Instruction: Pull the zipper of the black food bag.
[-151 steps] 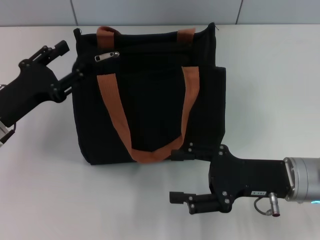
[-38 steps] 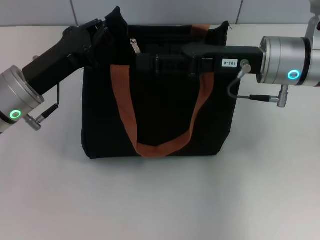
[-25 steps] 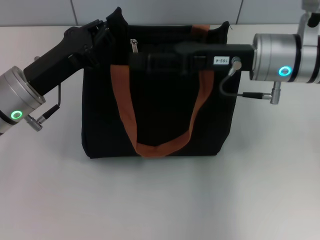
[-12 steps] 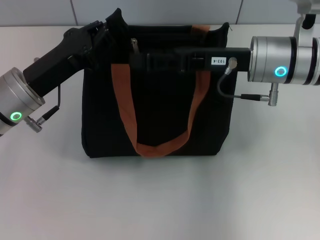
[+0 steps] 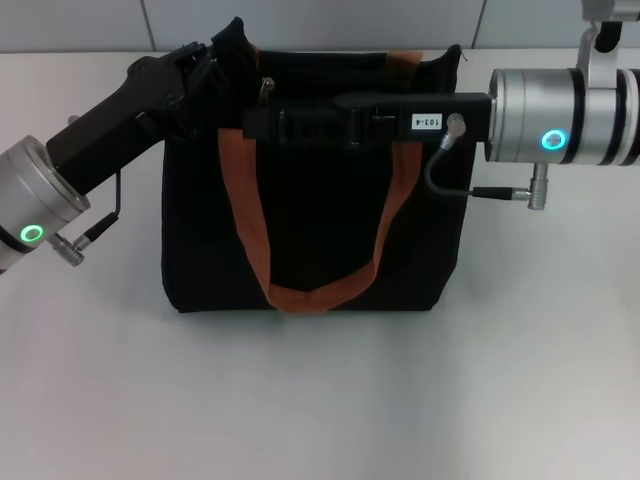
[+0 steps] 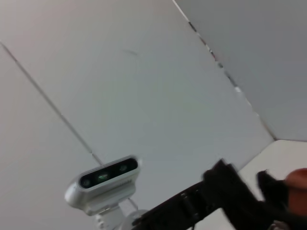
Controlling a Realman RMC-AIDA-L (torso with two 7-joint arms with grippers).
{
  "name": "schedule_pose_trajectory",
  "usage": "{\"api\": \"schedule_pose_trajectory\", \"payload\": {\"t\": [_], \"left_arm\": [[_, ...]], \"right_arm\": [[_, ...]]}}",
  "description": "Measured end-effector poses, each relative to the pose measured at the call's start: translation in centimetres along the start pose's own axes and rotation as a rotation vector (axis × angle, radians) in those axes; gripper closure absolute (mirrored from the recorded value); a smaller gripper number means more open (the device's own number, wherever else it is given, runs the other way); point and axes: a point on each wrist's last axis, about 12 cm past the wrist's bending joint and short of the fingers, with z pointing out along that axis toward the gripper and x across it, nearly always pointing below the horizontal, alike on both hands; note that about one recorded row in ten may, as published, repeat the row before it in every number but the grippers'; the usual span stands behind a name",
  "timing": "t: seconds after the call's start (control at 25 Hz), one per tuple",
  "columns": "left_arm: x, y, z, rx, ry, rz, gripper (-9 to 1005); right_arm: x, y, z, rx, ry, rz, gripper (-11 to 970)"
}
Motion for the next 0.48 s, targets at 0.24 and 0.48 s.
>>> {"api": "schedule_pose_trajectory", "payload": {"t": [0.24,0.48], "left_arm": [[0.04,-0.01,-0.03,-0.001,0.000,-0.002,963],[0.05,0.02,-0.01,-0.003,0.001,-0.002,963]], "right_arm": [[0.05,-0.50,-0.14,0.041,-0.014,0.008,155],[0.00,-0.78,-0.14,0.065,-0.021,0.025,159]]}}
